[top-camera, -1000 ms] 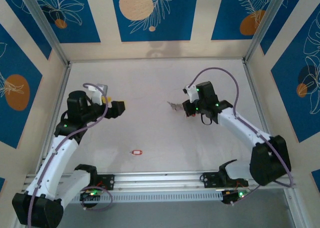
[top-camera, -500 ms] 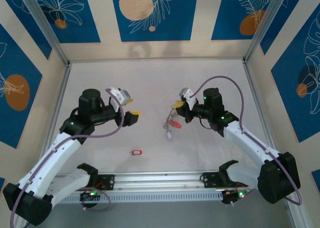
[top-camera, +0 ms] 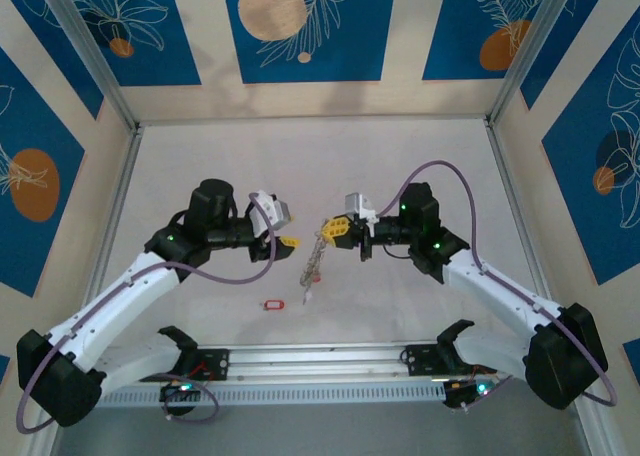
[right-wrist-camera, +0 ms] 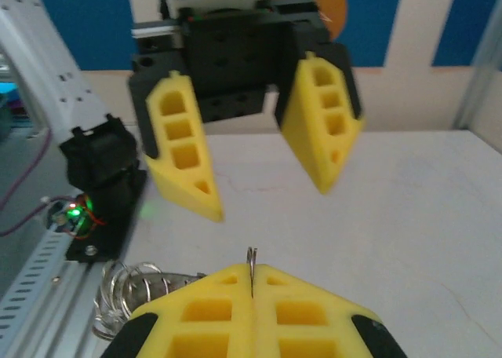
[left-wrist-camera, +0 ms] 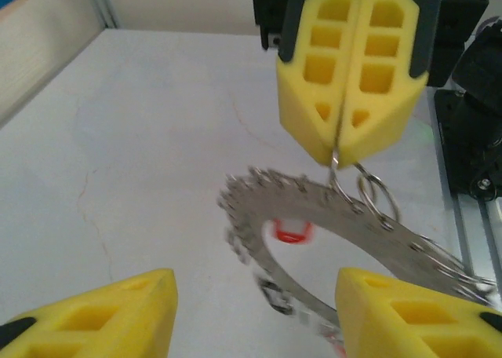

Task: Put the keys on the keyring

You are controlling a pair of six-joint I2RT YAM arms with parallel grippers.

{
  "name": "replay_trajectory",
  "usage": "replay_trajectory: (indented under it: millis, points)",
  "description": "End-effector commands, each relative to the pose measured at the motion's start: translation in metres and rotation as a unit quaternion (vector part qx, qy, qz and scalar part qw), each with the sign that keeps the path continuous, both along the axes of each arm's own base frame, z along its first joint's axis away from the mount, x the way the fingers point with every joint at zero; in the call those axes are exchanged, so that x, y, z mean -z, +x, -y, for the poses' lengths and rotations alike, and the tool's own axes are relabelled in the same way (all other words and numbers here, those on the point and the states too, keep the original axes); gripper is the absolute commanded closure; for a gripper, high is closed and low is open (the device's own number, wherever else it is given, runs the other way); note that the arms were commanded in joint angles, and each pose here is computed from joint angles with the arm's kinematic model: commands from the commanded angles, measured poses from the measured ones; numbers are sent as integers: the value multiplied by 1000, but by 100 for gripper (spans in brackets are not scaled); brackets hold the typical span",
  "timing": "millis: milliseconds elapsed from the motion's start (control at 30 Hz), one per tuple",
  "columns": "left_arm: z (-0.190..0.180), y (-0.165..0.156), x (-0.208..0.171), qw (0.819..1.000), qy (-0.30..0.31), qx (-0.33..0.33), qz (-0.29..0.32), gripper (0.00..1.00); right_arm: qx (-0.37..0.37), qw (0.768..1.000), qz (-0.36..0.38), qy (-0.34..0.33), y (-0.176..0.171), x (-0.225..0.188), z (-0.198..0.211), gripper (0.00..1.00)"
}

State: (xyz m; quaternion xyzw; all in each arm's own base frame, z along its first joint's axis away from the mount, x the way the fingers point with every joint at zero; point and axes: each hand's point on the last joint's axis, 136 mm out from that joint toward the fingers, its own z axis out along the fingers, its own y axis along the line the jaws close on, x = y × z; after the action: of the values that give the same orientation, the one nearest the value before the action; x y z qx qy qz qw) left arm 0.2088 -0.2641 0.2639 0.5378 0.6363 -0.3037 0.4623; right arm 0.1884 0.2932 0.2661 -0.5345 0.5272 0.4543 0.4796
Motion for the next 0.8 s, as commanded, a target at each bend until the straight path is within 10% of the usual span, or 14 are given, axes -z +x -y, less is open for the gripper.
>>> replay_trajectory:
  millis: [0, 767]
  points:
    - [4, -17, -15, 998, -27, 45, 46, 47, -58, 997, 41, 30, -16, -25, -10, 100]
    - [9, -35, -5, 994, -36, 97, 40, 72, -77, 995, 51, 23, -21, -24, -34, 100]
